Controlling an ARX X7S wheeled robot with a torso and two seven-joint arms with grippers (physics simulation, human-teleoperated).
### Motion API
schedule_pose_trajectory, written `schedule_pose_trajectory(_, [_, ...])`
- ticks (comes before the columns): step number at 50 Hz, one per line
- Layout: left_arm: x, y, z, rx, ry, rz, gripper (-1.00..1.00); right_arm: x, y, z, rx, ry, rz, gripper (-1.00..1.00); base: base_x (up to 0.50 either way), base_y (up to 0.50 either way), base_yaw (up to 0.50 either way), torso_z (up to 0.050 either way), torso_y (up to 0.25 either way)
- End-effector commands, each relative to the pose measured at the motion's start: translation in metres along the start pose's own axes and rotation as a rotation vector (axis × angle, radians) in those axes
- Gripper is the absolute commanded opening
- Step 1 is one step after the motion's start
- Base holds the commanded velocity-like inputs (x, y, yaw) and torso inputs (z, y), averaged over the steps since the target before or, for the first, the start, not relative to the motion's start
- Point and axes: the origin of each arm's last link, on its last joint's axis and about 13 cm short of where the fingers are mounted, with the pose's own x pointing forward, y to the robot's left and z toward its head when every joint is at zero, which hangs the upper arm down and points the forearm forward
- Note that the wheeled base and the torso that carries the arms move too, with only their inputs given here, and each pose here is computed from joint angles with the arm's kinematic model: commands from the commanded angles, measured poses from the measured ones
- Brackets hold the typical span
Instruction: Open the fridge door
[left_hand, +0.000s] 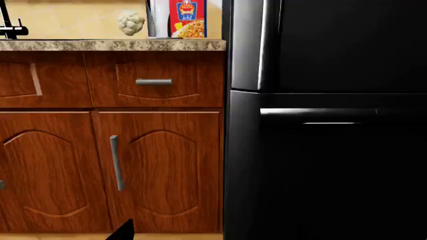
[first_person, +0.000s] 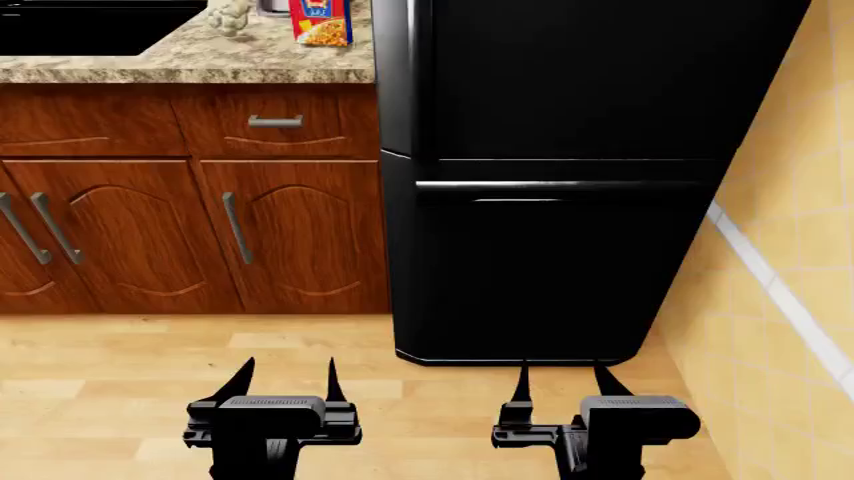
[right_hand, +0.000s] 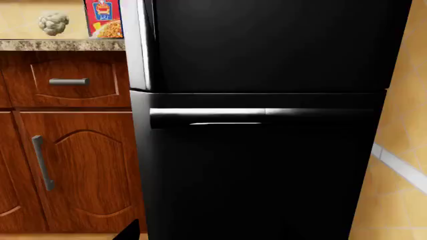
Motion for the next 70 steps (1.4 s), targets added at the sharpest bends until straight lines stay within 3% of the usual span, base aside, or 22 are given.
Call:
schedule_pose_trajectory(1, [0.000, 0.000, 0.000, 0.003, -0.001, 0.002, 1.00, 0.000, 0.000, 0.000, 0.001, 0.000, -0.002, 1.00, 0.00, 0.00, 0.00, 0.000, 0.000])
schedule_pose_trajectory(20, [-0.002, -0.001, 0.001, 0.044, -0.012, -0.012, 1.00, 0.000, 0.000, -0.001, 0.007, 0.014, -0.011, 1.00, 0.00, 0.00, 0.00, 0.000, 0.000])
schedule_pose_trajectory(21, [-0.009, 0.012, 0.080, -0.038, -0.118, -0.015, 1.00, -0.100, -0.215, 0.153, -0.227, -0.687, -1.111, 1.00, 0.00, 0.00, 0.00, 0.000, 0.000])
schedule_pose_trajectory(22, [-0.002, -0.001, 0.000, 0.041, -0.013, -0.012, 1.00, 0.000, 0.000, -0.001, 0.008, 0.015, -0.011, 1.00, 0.00, 0.00, 0.00, 0.000, 0.000])
schedule_pose_trajectory(26, [0.001, -0.004, -0.014, 0.041, -0.024, -0.032, 1.00, 0.000, -0.004, -0.001, 0.016, 0.001, -0.030, 1.00, 0.00, 0.00, 0.00, 0.000, 0.000])
schedule_pose_trajectory(32, [0.002, -0.001, -0.009, 0.057, -0.027, -0.027, 1.00, -0.002, -0.001, 0.007, -0.003, -0.001, -0.027, 1.00, 0.00, 0.00, 0.00, 0.000, 0.000])
schedule_pose_trajectory(34, [0.004, 0.003, 0.014, 0.055, -0.053, -0.018, 1.00, -0.005, -0.001, 0.032, -0.036, -0.039, -0.046, 1.00, 0.00, 0.00, 0.00, 0.000, 0.000])
schedule_pose_trajectory(35, [0.006, 0.005, 0.022, 0.061, -0.065, 0.004, 1.00, -0.007, 0.000, 0.045, -0.101, -0.044, -0.053, 1.00, 0.00, 0.00, 0.00, 0.000, 0.000])
schedule_pose_trajectory(36, [0.006, 0.007, 0.034, 0.056, -0.082, 0.009, 1.00, -0.009, 0.001, 0.059, -0.082, -0.072, -0.054, 1.00, 0.00, 0.00, 0.00, 0.000, 0.000])
schedule_pose_trajectory(43, [-0.004, 0.016, 0.131, 0.076, -0.271, 0.035, 1.00, -0.033, 0.008, 0.164, -0.202, -0.220, -0.072, 1.00, 0.00, 0.00, 0.00, 0.000, 0.000])
schedule_pose_trajectory(49, [-0.015, 0.019, 0.163, 0.071, -0.317, 0.022, 1.00, -0.029, 0.011, 0.188, -0.239, -0.284, -0.079, 1.00, 0.00, 0.00, 0.00, 0.000, 0.000])
schedule_pose_trajectory(57, [-0.028, 0.022, 0.188, 0.067, -0.363, 0.008, 1.00, -0.020, 0.009, 0.227, -0.287, -0.349, -0.095, 1.00, 0.00, 0.00, 0.00, 0.000, 0.000])
schedule_pose_trajectory(58, [-0.028, 0.022, 0.189, 0.069, -0.371, 0.005, 1.00, -0.020, 0.017, 0.246, -0.319, -0.373, -0.002, 1.00, 0.00, 0.00, 0.00, 0.000, 0.000])
schedule_pose_trajectory(60, [-0.028, 0.022, 0.192, 0.067, -0.378, 0.002, 1.00, -0.022, 0.007, 0.214, -0.289, -0.367, -0.109, 1.00, 0.00, 0.00, 0.00, 0.000, 0.000])
schedule_pose_trajectory(61, [-0.028, 0.022, 0.193, 0.069, -0.380, 0.000, 1.00, -0.021, 0.016, 0.233, -0.334, -0.383, -0.011, 1.00, 0.00, 0.00, 0.00, 0.000, 0.000])
schedule_pose_trajectory(62, [-0.028, 0.022, 0.193, 0.070, -0.382, -0.003, 1.00, -0.022, 0.007, 0.216, -0.289, -0.378, -0.111, 1.00, 0.00, 0.00, 0.00, 0.000, 0.000])
schedule_pose_trajectory(63, [-0.029, 0.022, 0.194, 0.070, -0.381, -0.007, 1.00, -0.021, 0.007, 0.217, -0.281, -0.380, -0.106, 1.00, 0.00, 0.00, 0.00, 0.000, 0.000])
schedule_pose_trajectory(65, [-0.030, 0.021, 0.194, 0.069, -0.380, -0.009, 1.00, -0.018, 0.016, 0.253, -0.313, -0.416, 0.001, 1.00, 0.32, 0.20, 0.00, 0.000, 0.000])
schedule_pose_trajectory(66, [-0.030, 0.021, 0.194, 0.069, -0.380, -0.009, 1.00, -0.017, 0.008, 0.234, -0.274, -0.395, -0.094, 1.00, 0.44, 0.30, 0.00, 0.000, 0.000])
schedule_pose_trajectory(67, [-0.030, 0.021, 0.194, 0.068, -0.377, -0.010, 1.00, -0.020, 0.008, 0.217, -0.267, -0.399, -0.090, 1.00, 0.45, 0.30, 0.00, 0.000, 0.000])
schedule_pose_trajectory(69, [-0.031, 0.021, 0.194, 0.067, -0.377, -0.011, 1.00, -0.016, 0.007, 0.239, -0.268, -0.400, -0.091, 1.00, 0.45, 0.30, 0.00, 0.000, 0.000])
schedule_pose_trajectory(70, [-0.031, 0.022, 0.194, 0.068, -0.376, -0.010, 1.00, -0.018, 0.015, 0.258, -0.304, -0.422, 0.004, 1.00, 0.46, 0.29, 0.00, 0.000, 0.000])
